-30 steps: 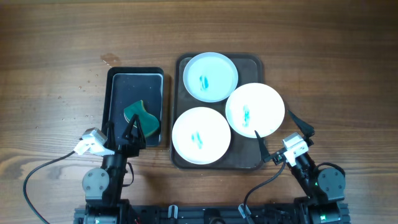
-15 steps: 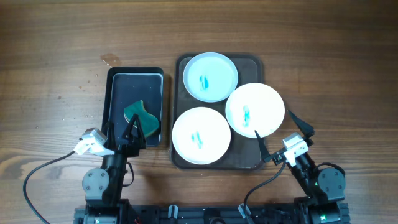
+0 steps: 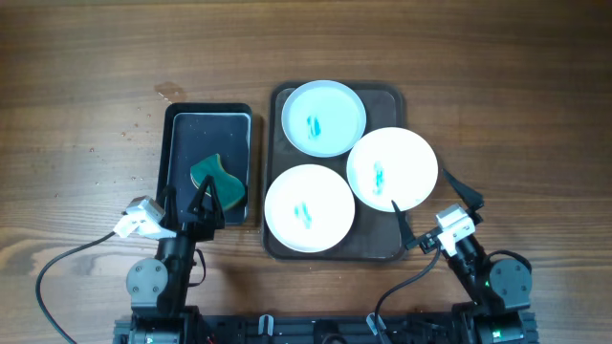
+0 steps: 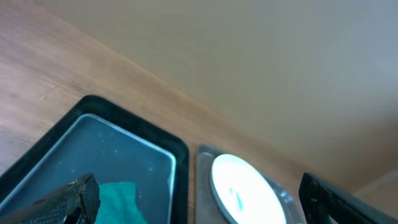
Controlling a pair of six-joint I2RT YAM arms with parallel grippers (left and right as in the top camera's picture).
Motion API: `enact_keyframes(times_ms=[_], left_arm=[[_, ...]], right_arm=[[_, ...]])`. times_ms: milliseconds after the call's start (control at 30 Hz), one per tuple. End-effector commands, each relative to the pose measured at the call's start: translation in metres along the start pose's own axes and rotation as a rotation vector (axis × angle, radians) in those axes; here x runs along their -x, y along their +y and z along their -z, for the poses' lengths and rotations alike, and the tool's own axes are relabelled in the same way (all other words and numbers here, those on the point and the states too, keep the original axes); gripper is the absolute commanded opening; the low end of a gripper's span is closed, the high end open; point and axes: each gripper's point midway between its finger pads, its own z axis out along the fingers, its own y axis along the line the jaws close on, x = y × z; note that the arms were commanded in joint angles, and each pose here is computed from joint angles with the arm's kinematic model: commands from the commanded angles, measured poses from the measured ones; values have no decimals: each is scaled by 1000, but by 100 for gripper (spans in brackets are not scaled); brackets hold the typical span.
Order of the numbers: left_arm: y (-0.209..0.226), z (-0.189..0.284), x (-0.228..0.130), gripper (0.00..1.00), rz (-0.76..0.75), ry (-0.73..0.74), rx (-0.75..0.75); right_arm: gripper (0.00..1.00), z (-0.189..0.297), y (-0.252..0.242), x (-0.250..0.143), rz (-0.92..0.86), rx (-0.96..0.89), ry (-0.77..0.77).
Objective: Clean dirty plates on tray and stack at the side
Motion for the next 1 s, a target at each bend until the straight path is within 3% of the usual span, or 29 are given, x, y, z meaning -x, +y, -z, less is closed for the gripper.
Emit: enact_keyframes(times_ms=[0,200,400,500,633,733,833,900,967], left_arm=[[-14,0,2,100,-28,-10,-76],[-37,10,28,100,-30,-12,-100],[-54,11,51,100,-11,145,6],[-70,3,66,100,6,281,72],[-83,-5,83,100,33,464,194],[-90,-13,91,100,48,563,249],[-105,-15,83,100,93,667,205],[-93,-13,74,100,93,710,266],[-72,-6,58,100,99,781,380]], right_arm=[[100,1,2,19,-145,25,-76],[100,13,15,86,-223,179,-195],[100,0,5,129,-284,239,-77],[100,-16,-5,141,-390,259,70],[100,-38,-11,133,-569,287,392],[100,-54,-16,128,-644,295,514],[100,-65,-11,107,-805,291,626],[100,-63,1,84,-870,316,736],[86,-53,20,55,-924,334,903]])
